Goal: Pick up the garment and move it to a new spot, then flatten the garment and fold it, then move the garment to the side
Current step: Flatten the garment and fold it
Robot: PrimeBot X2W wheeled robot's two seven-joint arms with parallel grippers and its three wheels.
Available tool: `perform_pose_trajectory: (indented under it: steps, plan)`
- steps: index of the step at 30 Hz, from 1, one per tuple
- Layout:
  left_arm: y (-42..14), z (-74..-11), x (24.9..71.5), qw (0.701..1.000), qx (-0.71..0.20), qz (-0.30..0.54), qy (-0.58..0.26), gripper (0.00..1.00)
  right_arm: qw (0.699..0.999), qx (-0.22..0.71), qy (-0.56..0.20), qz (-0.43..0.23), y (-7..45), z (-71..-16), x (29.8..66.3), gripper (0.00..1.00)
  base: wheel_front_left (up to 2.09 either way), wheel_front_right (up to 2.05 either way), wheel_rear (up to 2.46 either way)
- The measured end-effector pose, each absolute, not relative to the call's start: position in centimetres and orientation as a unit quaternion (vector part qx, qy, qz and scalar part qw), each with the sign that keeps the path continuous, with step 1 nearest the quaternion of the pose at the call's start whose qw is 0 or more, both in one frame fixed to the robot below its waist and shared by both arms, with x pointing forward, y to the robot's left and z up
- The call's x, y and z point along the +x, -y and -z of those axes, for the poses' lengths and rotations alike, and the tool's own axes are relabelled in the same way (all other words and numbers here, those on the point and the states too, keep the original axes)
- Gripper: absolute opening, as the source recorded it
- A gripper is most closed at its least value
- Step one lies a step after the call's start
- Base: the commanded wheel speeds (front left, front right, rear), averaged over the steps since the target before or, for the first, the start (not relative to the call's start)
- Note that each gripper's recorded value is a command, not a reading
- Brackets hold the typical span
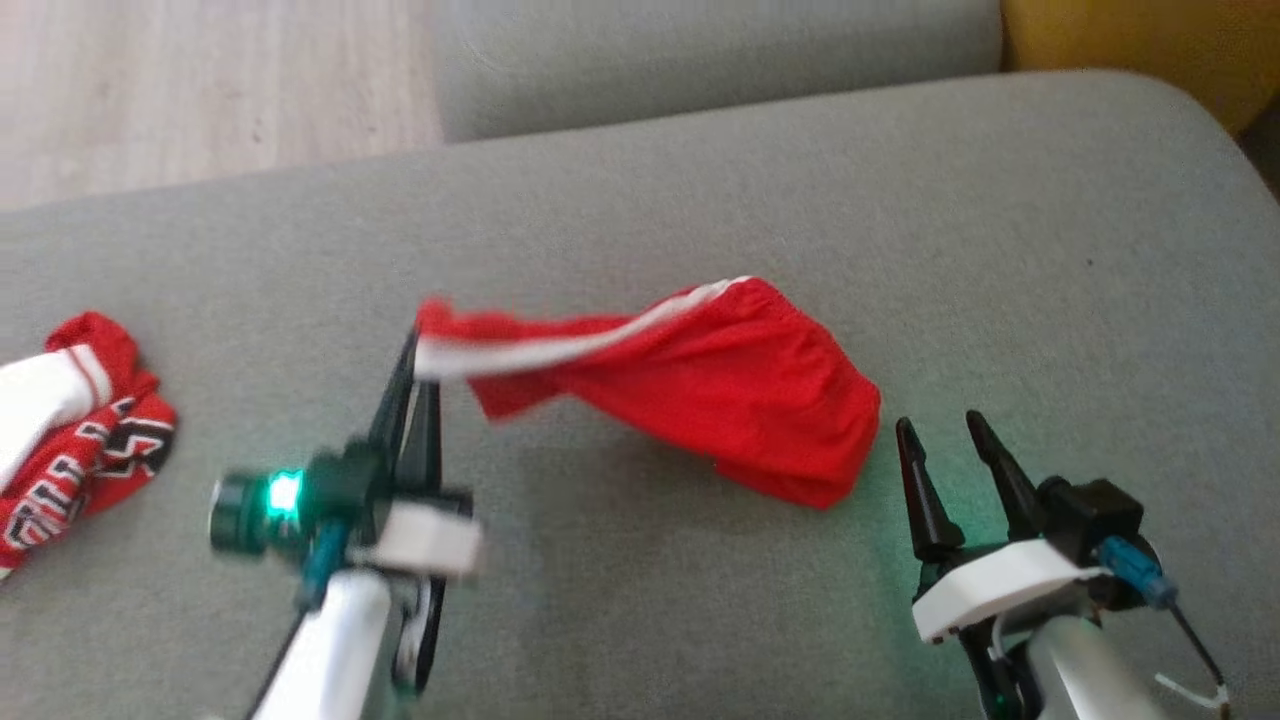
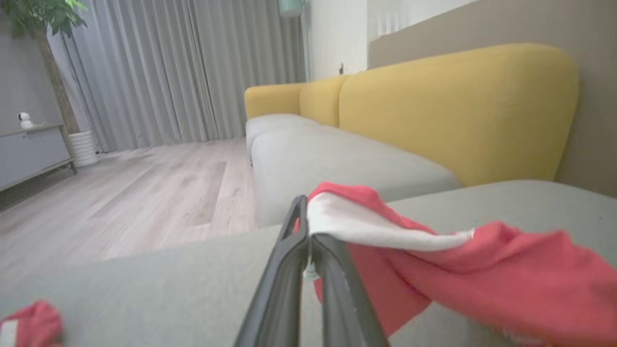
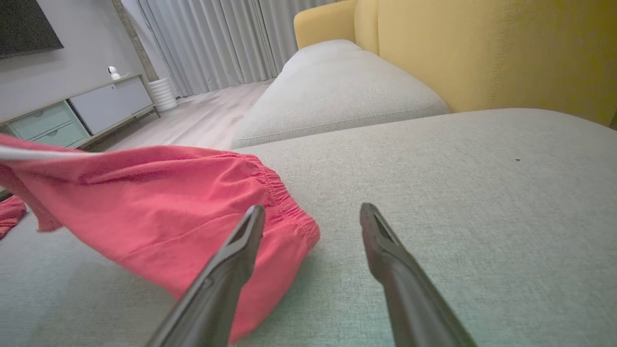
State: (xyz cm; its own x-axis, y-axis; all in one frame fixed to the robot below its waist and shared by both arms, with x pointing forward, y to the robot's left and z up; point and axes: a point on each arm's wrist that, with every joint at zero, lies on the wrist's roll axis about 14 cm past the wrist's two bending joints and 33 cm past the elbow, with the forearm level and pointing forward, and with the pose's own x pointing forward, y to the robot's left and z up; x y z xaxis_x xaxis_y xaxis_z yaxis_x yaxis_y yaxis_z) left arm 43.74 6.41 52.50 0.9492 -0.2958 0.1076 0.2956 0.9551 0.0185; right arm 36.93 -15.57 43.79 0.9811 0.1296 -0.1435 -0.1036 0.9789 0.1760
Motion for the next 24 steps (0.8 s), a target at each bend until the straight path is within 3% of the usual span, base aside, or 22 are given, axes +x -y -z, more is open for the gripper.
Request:
perform_pose_trajectory:
  steps: [2,3,4,5,10,16,24]
  plan:
    - [-7.9,-50.6,42.2,0.991,0.005,0.133,0.027,0.0,0.991,0.086,-0.073,-0.065,15.0,-44.1,36.7,1.0,0.0,0.0,0.0]
    - [-8.5,-49.1,41.4,0.992,0.009,0.126,0.006,0.29,0.991,0.086,-0.072,-0.069,14.8,-44.2,36.7,1.0,0.0,0.0,0.0]
    - [-9.2,-47.5,40.4,0.993,0.012,0.118,-0.019,0.49,0.991,0.086,-0.071,-0.072,14.6,-44.3,36.7,1.0,0.0,0.0,0.0]
    - [-9.9,-45.8,39.5,0.993,0.015,0.11,-0.045,0.98,0.991,0.086,-0.069,-0.075,14.4,-44.4,36.7,1.0,0.0,0.0,0.0]
    - [-12.9,-39.7,35.8,0.987,0.011,0.065,-0.144,1.0,0.99,0.086,-0.069,-0.086,13.6,-44.4,36.9,1.0,0.0,0.0,0.0]
    - [-13.6,-38.7,34.8,0.986,-0.007,0.047,-0.162,1.0,0.986,0.094,-0.07,-0.115,11.8,-44.6,37.9,1.0,0.0,0.0,0.0]
    - [-14.4,-38.8,34.1,0.986,-0.021,0.031,-0.16,1.0,0.976,0.099,-0.071,-0.182,8.6,-48.6,45.6,1.0,0.0,0.0,0.0]
